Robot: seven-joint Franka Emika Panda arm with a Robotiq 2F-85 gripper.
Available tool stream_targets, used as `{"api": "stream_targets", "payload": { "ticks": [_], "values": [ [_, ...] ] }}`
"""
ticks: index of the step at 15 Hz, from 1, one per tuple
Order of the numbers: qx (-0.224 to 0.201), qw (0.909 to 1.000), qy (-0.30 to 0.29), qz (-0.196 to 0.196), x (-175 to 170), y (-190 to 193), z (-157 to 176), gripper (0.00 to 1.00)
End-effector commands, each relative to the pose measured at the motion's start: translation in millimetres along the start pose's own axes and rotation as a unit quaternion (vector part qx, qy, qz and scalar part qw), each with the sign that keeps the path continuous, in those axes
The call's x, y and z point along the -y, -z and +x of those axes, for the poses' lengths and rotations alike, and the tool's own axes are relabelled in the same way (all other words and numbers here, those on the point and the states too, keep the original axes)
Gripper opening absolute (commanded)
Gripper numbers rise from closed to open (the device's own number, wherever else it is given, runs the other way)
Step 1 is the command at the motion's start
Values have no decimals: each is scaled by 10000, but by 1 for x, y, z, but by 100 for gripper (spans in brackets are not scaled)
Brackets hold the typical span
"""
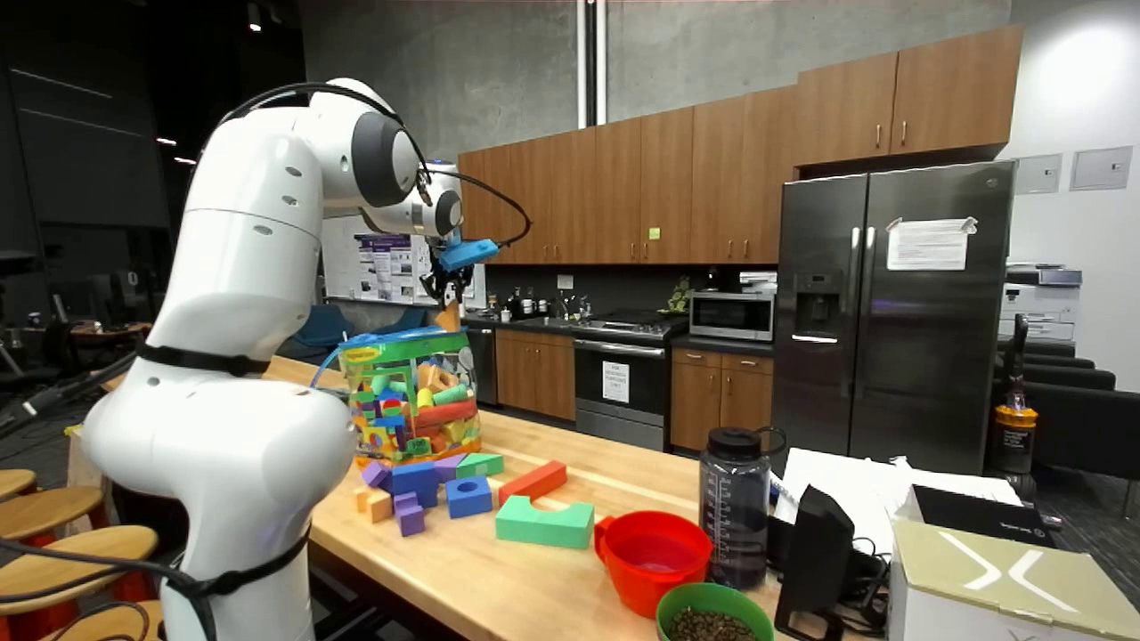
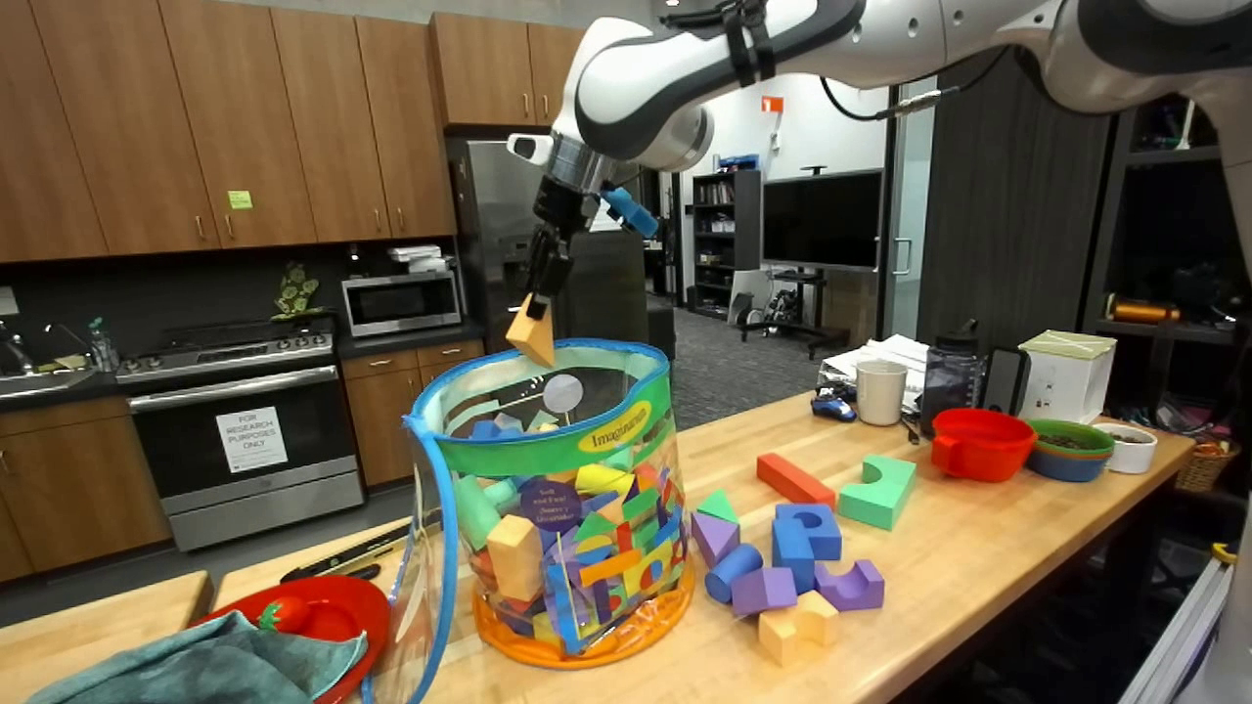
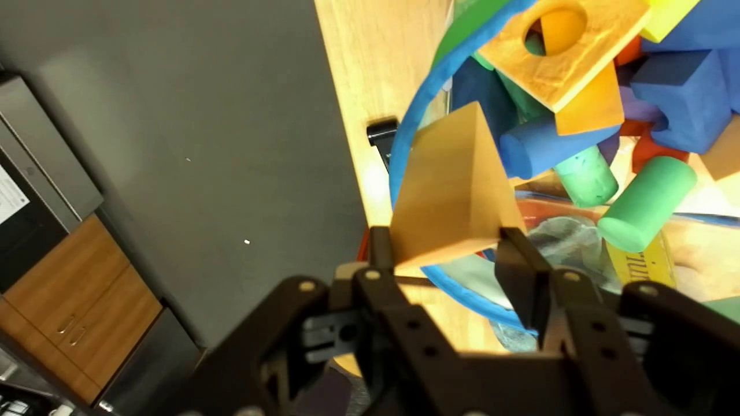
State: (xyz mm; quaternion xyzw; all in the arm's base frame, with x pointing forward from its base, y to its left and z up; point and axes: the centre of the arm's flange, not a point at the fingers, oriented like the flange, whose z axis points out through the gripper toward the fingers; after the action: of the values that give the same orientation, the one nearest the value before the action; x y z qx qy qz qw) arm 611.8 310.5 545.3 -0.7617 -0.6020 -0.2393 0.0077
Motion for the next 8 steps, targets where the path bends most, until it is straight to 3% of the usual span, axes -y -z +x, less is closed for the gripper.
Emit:
{"api": "stream_targets", "payload": {
  "ticks": [1, 8],
  "values": [
    [297, 9995, -42, -52, -9, 31, -9, 23],
    [600, 9981, -112, -128, -20, 89, -6, 23]
  ]
}}
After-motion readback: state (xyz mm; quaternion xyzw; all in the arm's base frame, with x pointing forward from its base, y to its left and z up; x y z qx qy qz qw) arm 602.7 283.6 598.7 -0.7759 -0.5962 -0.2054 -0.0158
